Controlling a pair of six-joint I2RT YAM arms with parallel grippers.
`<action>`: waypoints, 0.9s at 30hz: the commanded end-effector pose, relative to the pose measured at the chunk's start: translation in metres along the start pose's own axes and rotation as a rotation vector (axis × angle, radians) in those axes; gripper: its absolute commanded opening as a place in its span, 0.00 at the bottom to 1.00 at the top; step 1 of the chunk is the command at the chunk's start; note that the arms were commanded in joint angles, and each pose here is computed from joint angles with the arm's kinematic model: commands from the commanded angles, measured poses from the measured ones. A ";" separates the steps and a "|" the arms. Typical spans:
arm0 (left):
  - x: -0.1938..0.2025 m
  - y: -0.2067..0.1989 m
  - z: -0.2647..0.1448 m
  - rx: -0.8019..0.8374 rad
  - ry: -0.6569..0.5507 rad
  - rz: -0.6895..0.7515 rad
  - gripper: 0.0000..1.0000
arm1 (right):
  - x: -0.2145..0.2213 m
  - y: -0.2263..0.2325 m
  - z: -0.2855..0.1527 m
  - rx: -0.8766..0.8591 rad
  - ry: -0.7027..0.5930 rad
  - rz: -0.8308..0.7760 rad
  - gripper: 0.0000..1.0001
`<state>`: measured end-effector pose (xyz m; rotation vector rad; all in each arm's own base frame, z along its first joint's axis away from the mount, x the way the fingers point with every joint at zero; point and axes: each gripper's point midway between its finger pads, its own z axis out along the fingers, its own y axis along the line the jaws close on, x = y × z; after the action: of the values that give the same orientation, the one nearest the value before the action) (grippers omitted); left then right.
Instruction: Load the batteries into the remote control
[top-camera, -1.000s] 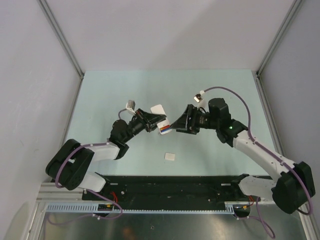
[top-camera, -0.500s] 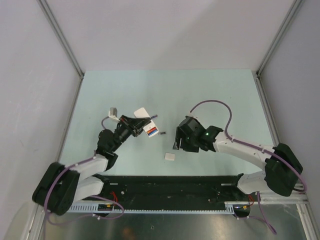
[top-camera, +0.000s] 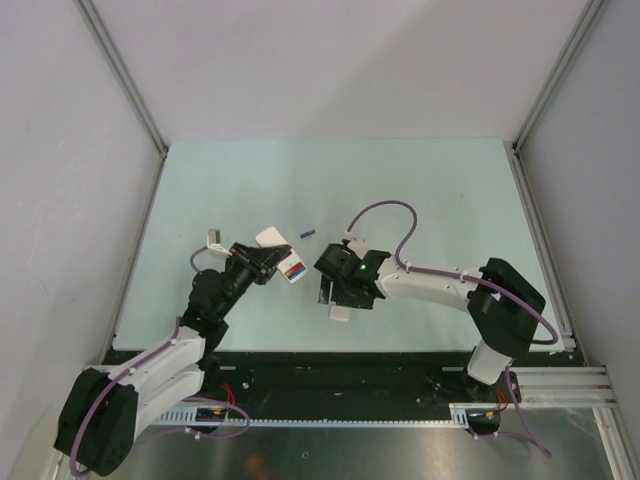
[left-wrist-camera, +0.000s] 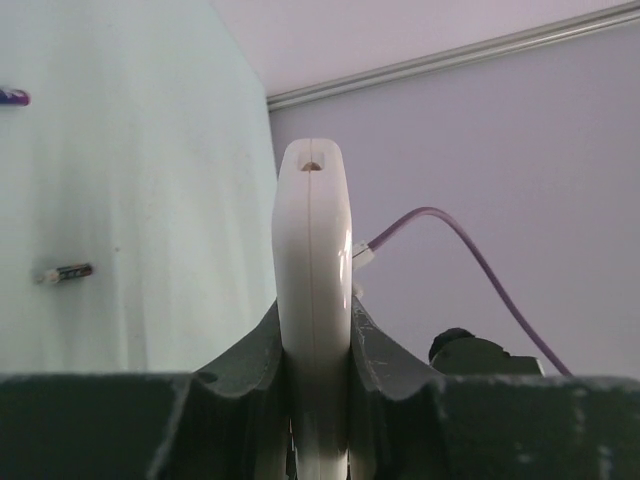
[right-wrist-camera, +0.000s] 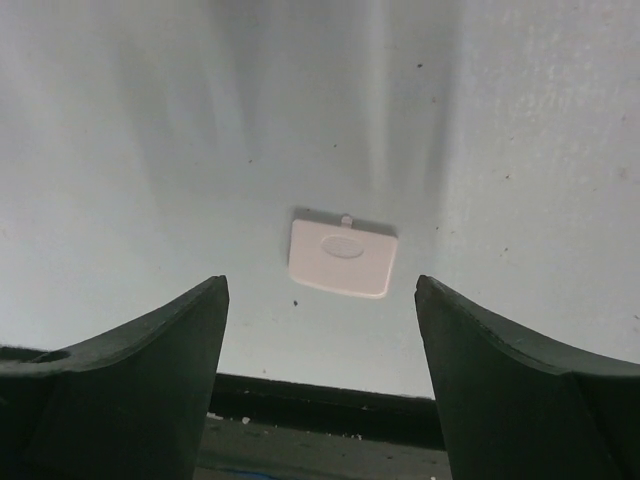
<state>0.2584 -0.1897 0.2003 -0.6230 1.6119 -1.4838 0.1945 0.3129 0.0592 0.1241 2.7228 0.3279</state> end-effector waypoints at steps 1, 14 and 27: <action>-0.003 -0.005 0.001 0.007 -0.030 0.033 0.00 | -0.012 -0.002 0.001 0.069 -0.058 0.054 0.82; 0.001 -0.006 -0.001 0.010 -0.019 0.034 0.00 | 0.012 -0.004 0.031 0.134 0.009 -0.022 0.80; 0.001 -0.006 -0.001 0.010 -0.015 0.035 0.00 | 0.029 -0.004 0.035 0.137 0.062 -0.070 0.73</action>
<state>0.2564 -0.1912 0.1904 -0.6377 1.6478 -1.4458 0.1859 0.3133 0.0201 0.0791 2.7935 0.1395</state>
